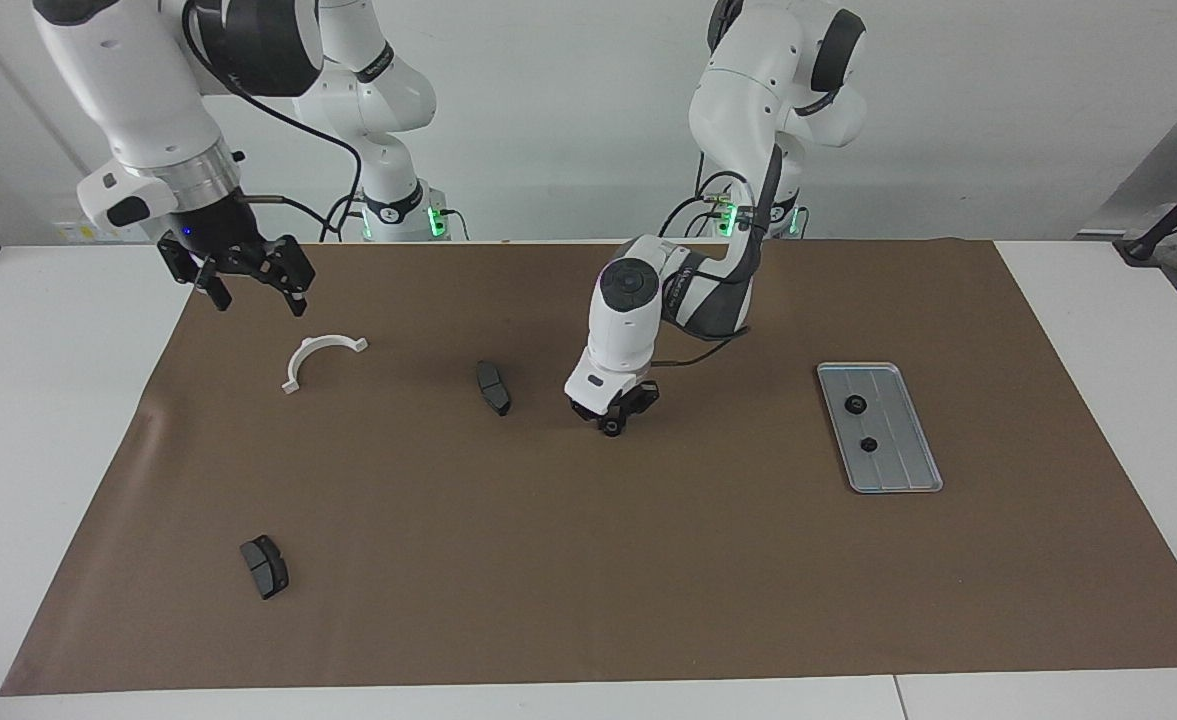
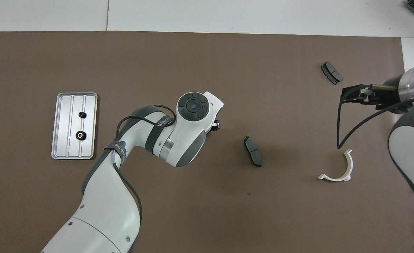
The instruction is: Pick bearing gear from pile to tray
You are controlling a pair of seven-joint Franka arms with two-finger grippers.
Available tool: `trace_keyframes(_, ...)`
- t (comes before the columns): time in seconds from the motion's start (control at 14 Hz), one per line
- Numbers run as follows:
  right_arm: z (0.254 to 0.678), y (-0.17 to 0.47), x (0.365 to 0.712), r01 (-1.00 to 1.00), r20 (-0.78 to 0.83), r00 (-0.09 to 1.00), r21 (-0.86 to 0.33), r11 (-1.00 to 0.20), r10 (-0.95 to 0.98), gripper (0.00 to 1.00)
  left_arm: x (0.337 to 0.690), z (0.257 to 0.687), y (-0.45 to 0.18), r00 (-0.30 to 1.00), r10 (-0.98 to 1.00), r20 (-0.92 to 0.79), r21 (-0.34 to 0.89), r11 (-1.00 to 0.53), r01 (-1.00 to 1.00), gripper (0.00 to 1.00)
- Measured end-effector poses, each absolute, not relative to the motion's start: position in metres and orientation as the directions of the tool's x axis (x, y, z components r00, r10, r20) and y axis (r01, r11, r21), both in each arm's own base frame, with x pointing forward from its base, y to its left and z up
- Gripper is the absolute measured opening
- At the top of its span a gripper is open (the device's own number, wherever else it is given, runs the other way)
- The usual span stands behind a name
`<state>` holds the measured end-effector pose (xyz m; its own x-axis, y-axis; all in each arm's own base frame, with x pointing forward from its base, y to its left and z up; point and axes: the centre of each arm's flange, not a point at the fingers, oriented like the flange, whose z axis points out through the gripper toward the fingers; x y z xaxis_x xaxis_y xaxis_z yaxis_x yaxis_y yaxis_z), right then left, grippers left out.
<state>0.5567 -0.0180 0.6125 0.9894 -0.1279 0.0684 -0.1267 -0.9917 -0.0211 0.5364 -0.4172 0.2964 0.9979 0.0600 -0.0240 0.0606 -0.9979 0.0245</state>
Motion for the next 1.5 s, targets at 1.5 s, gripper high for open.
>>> trace_keyframes(1.5, 0.627, -0.008, 0.529, -0.076, 0.027, 0.997, 0.024, -0.997, -0.075, 1.0, 0.581, 0.351, 0.023, 0.92, -0.384, -0.085, 0.097, -0.922, -0.376, 0.34)
